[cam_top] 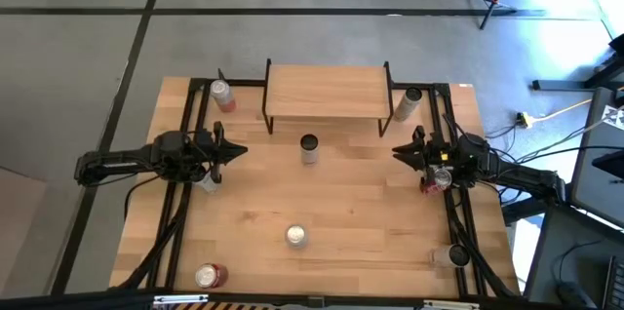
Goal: Place canned beverage on shelf
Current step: Put the right white and yellow soda can on the shelf
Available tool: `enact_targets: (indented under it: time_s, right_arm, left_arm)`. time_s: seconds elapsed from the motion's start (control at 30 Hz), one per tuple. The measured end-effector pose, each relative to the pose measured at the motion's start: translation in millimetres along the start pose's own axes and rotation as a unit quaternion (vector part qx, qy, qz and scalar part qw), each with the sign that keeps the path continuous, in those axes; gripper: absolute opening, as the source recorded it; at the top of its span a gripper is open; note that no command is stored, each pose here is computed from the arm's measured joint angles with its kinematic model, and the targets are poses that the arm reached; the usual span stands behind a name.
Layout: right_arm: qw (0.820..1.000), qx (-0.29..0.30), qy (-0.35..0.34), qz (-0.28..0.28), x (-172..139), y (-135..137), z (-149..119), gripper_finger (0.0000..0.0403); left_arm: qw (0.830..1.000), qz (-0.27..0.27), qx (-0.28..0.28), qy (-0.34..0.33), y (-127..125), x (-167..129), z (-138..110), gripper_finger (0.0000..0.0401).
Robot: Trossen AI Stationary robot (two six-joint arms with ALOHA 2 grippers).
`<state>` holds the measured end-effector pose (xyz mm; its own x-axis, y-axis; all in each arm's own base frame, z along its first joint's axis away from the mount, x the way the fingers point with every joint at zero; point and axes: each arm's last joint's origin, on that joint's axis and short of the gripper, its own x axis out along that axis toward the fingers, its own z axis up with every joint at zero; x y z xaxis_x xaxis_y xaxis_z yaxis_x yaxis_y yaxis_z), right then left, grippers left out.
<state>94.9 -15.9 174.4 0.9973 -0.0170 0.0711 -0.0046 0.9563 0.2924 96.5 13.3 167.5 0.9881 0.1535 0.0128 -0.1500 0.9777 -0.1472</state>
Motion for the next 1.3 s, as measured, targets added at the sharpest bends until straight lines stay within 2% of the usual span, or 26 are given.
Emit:
enact_targets:
  time_s: [0.07,0.17,0.3,0.4,0.5,0.57,0.7,0.8,0.9,1.03,1.1,1.3]
  right_arm:
    - [0.997,0.079,-0.01,0.0,0,0,2,0.0076]
    - [0.979,0.197,-0.039,-0.023,0,-1,5,0.0076]
    - [0.968,0.226,-0.082,-0.071,-1,-4,8,0.0076]
    - [0.956,0.257,-0.119,-0.078,-2,-4,13,0.0076]
    - [0.95,0.259,-0.155,-0.08,-3,-3,18,0.0076]
    - [0.944,0.263,-0.18,-0.084,-4,-3,22,0.0076]
    - [0.933,0.263,-0.213,-0.118,-5,0,38,0.0076]
    - [0.931,0.242,-0.236,-0.139,-8,5,58,0.0076]
    - [0.933,0.217,-0.208,-0.197,-6,6,67,0.0076]
    - [0.932,0.194,-0.188,-0.243,-6,13,95,0.0076]
    - [0.936,0.176,-0.151,-0.266,-1,16,107,0.0076]
    - [0.928,0.115,-0.05,-0.351,19,23,149,0.0076]
  left_arm:
    - [1.0,0.0,0.0,0.0,0,0,0,0.0005]
    - [1.0,0.0,0.0,0.0,0,0,0,0.0005]
    - [1.0,0.0,0.0,0.0,0,0,0,0.0005]
    - [1.0,0.0,0.0,0.0,0,0,0,0.0005]
    - [1.0,0.006,-0.002,-0.004,0,0,1,0.0005]
    - [1.0,0.007,-0.028,-0.01,0,0,2,0.0005]
    - [0.998,0.011,-0.047,-0.041,0,0,7,0.0005]
    - [0.992,-0.001,-0.098,-0.081,-1,-1,15,0.0005]
    - [0.981,0.015,-0.148,-0.126,0,-3,23,0.0005]
    - [0.967,0.045,-0.199,-0.153,2,-4,26,0.0005]
    - [0.967,0.043,-0.203,-0.151,2,-4,25,0.0005]
    - [0.965,0.039,-0.211,-0.153,1,-4,26,0.0005]
